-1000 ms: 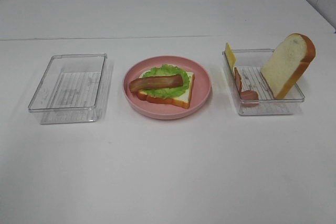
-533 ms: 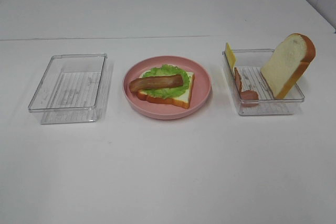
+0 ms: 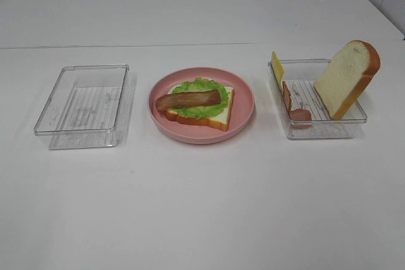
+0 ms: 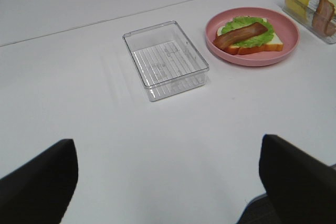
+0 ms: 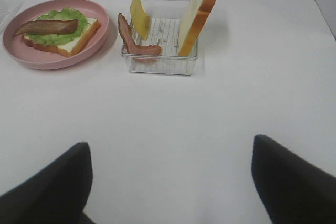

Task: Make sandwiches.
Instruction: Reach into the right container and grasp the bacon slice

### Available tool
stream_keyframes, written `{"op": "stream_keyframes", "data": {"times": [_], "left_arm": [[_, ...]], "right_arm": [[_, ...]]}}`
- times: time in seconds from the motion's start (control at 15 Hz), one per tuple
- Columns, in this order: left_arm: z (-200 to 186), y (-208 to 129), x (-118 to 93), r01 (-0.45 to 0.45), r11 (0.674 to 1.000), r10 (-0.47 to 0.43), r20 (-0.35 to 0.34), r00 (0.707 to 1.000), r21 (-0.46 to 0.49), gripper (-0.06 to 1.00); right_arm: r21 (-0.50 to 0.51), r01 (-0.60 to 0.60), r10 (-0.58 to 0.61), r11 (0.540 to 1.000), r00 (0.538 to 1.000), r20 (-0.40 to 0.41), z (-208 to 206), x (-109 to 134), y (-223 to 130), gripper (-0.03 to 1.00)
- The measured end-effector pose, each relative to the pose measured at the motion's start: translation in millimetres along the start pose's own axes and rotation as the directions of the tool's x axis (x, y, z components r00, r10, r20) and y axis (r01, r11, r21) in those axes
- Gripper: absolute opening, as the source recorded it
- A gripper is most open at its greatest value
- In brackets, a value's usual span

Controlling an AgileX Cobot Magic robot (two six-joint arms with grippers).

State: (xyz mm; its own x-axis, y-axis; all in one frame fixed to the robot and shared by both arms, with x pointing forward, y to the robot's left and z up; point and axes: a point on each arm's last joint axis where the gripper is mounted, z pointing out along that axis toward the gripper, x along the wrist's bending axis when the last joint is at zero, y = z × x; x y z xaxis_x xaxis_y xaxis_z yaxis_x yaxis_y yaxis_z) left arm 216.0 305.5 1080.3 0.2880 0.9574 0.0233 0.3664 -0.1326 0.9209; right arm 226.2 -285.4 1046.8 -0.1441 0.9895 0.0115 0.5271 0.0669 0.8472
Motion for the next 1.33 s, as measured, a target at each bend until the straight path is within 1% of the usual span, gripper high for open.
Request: {"op": "stream_keyframes", "data": {"times": [0.2,0.33,0.6,0.87,0.93,1.07,1.13,1.2,1.33], "left_arm": [[21,-12,-1,0.009,1.000,-0.009,0.012,1.000,0.028,0.88],[26,-17,-1,0.006,0.999,-0.007,0.013,1.000,0.052,0.88],[26,-17,-1,0.006,0.999,-0.007,0.013,1.000,0.052,0.88],[26,-17,-1,0.006,0.999,-0.007,0.013,1.000,0.052,0.88],[26,-17,-1,0.006,0.999,-0.007,0.013,1.000,0.053,0.88],[26,-17,-1,0.007,0.999,-0.008,0.014,1.000,0.052,0.88],[26,-17,-1,0.007,0.999,-0.008,0.014,1.000,0.052,0.88],[26,-17,-1,0.007,0.999,-0.008,0.014,1.000,0.052,0.88],[26,-17,-1,0.007,0.999,-0.008,0.014,1.000,0.052,0.88]], "right_arm": [[0.000,0.000,0.000,1.000,1.000,0.000,0,0,0,0.78],[0.000,0.000,0.000,1.000,1.000,-0.001,0,0,0,0.78],[0.000,-0.012,0.012,1.000,1.000,-0.020,1,2,1,0.78],[0.010,-0.045,0.045,0.999,0.999,-0.011,15,-3,28,0.77],[0.046,-0.069,0.070,0.997,0.998,-0.003,36,-9,47,0.76],[0.137,-0.115,0.118,0.984,0.993,-0.013,66,-13,64,0.76],[0.161,-0.131,0.136,0.978,0.991,-0.019,74,-14,69,0.76],[0.214,-0.159,0.169,0.964,0.985,-0.031,89,-15,79,0.76],[0.334,-0.170,0.199,0.927,0.979,-0.054,122,-18,99,0.76]]}}
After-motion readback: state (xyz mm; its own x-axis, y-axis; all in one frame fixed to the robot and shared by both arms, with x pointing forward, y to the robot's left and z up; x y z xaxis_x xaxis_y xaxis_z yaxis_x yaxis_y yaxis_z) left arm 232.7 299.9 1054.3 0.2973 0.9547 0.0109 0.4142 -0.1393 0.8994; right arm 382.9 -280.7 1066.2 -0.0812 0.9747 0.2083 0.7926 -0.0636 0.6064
